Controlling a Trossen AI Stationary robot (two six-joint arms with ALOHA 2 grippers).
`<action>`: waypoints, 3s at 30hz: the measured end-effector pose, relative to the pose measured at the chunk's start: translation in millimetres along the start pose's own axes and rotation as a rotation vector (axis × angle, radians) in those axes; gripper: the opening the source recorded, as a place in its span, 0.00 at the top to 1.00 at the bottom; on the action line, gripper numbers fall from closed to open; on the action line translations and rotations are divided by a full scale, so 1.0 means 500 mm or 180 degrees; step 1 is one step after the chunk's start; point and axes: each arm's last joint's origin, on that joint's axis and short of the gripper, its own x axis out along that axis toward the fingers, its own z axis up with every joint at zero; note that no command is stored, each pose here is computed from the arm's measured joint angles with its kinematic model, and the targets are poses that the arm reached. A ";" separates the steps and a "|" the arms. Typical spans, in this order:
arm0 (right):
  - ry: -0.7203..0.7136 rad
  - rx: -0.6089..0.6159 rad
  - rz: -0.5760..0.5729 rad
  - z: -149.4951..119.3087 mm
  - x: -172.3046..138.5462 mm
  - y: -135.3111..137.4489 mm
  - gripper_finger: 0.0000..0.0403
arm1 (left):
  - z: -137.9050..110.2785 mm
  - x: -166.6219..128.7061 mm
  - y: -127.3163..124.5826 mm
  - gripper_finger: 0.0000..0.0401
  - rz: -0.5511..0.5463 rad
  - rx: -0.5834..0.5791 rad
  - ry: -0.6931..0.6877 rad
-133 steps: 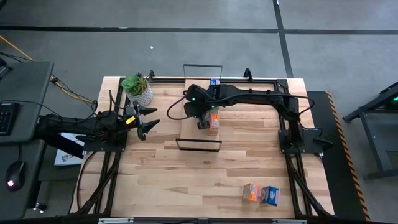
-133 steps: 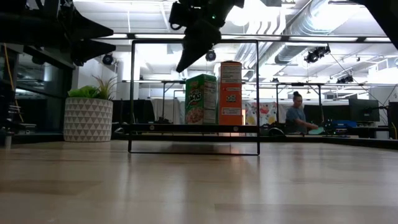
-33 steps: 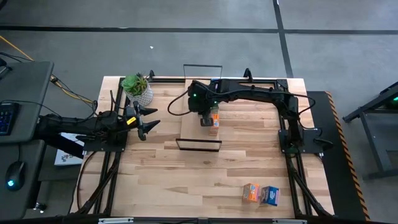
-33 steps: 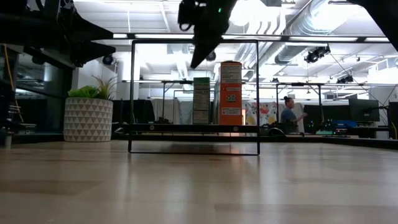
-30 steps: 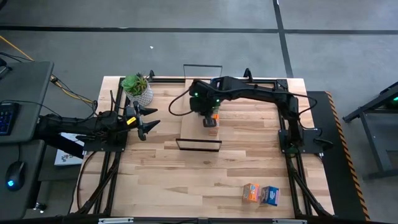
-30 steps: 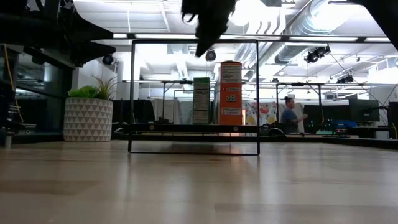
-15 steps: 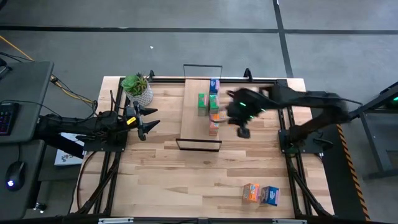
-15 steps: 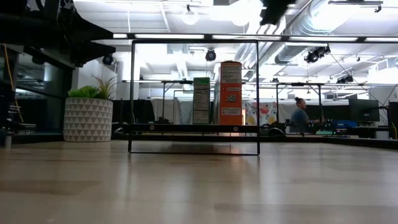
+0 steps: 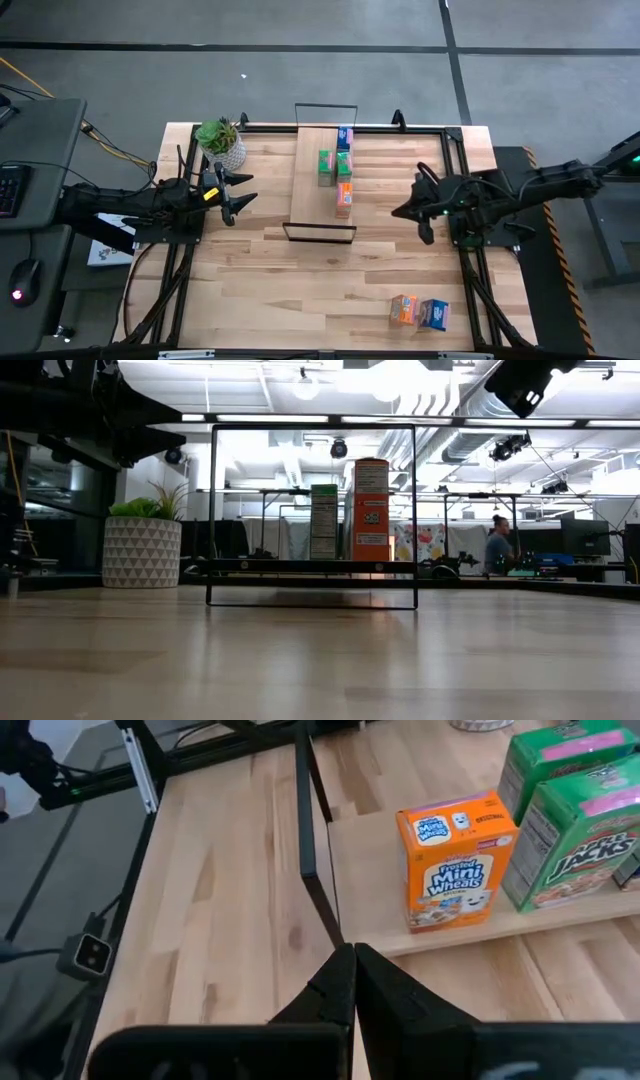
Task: Stack cereal on shelf
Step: Put the orange cereal box aligned with the other orange cereal box on the shelf
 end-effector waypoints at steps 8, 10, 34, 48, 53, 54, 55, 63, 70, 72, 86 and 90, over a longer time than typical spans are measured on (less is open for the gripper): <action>-0.0127 0.0105 -0.0121 0.003 0.010 0.001 1.00 | 0.001 0.000 0.000 0.31 0.0000 -0.0001 -0.0012; -0.0212 0.0266 -0.0172 0.010 0.021 0.003 1.00 | 0.001 0.000 0.000 0.31 -0.0001 0.0041 -0.0013; 0.2052 0.3410 -0.1167 -0.033 0.058 0.174 0.51 | 0.000 -0.001 -0.012 0.31 -0.0645 0.0020 0.0047; 0.1664 0.3832 -0.2092 -0.087 0.114 0.346 0.51 | -0.001 -0.003 -0.019 0.31 -0.1067 0.0025 0.0092; 0.1702 0.3724 -0.2412 -0.049 0.121 0.384 0.51 | -0.001 -0.003 -0.019 0.31 -0.1067 0.0025 0.0092; 0.1701 0.3703 -0.2497 -0.043 0.123 0.392 0.51 | -0.001 -0.003 -0.019 0.31 -0.1068 0.0025 0.0092; 0.1719 0.3685 -0.2555 -0.037 0.126 0.400 0.51 | -0.001 -0.003 -0.019 0.31 -0.1068 0.0025 0.0093; 0.1868 0.3572 -0.2825 -0.026 0.170 0.458 0.51 | -0.001 -0.003 -0.019 0.31 -0.1069 0.0025 0.0093; 0.1924 0.3383 -0.2832 -0.043 0.195 0.466 0.51 | -0.001 -0.003 -0.019 0.31 -0.1068 0.0027 0.0092; 0.1914 0.3355 -0.2811 -0.043 0.196 0.466 0.51 | -0.001 -0.003 -0.019 0.31 -0.1068 0.0027 0.0092; 0.1959 0.3295 -0.2798 -0.044 0.196 0.466 0.50 | -0.001 -0.003 -0.019 0.31 -0.1068 0.0029 0.0092; 0.1964 0.3280 -0.2798 -0.044 0.196 0.465 0.42 | -0.001 -0.003 -0.019 0.31 -0.1069 0.0027 0.0092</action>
